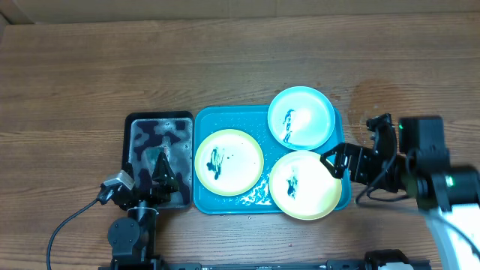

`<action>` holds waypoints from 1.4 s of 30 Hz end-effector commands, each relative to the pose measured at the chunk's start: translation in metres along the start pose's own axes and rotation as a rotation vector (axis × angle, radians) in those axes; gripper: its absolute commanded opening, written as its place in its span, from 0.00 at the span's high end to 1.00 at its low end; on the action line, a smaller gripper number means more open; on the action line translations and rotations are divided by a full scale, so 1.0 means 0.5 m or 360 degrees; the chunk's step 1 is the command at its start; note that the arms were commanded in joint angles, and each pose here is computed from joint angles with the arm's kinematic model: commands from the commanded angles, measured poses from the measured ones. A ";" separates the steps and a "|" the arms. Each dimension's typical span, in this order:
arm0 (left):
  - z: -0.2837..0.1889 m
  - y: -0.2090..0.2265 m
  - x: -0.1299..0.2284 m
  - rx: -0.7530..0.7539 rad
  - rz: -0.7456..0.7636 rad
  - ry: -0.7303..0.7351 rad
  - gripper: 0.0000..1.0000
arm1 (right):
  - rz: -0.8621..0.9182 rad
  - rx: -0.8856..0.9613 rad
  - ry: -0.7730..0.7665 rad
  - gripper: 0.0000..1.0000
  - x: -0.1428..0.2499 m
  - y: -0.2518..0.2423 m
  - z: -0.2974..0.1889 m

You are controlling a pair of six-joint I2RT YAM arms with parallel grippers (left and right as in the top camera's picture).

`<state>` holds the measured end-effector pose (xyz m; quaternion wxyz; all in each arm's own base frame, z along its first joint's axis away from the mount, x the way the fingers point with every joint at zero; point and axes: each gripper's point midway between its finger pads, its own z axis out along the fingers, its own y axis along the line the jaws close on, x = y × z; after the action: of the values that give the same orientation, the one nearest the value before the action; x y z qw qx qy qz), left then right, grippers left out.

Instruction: Clean dirty plates on tray and stack at the side

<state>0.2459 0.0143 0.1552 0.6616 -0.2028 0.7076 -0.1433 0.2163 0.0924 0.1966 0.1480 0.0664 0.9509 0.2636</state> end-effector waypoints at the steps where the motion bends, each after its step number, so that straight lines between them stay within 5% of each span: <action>1: 0.000 -0.001 0.000 0.0013 0.0036 -0.0002 0.00 | 0.0037 0.0014 0.0142 0.00 -0.001 -0.002 0.016; 8: 0.000 -0.001 0.000 0.0013 0.0036 -0.0002 0.01 | -0.0029 0.0056 0.0377 0.00 0.022 -0.016 0.064; 20: -0.001 -0.018 -0.006 0.0083 0.0029 -0.0013 0.00 | -0.0153 0.0017 0.0340 0.00 0.013 0.012 0.079; 25: -0.010 -0.062 0.027 0.0282 0.0046 0.0151 0.00 | -0.0166 0.0002 0.0303 0.00 0.001 0.016 0.081; 34: -0.030 -0.076 -0.046 0.0052 0.0190 0.0404 0.00 | -0.0206 -0.0023 0.0232 0.00 -0.021 0.024 0.085; 42: 0.013 -0.119 -0.125 -0.0157 0.0287 0.0940 0.00 | -0.0333 -0.0079 0.0157 0.01 -0.052 0.056 0.114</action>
<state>0.2435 -0.0102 0.2134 0.4500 -0.1538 0.8704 -0.1274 0.2534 0.1252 0.1645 0.1174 -0.0234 0.9569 0.2647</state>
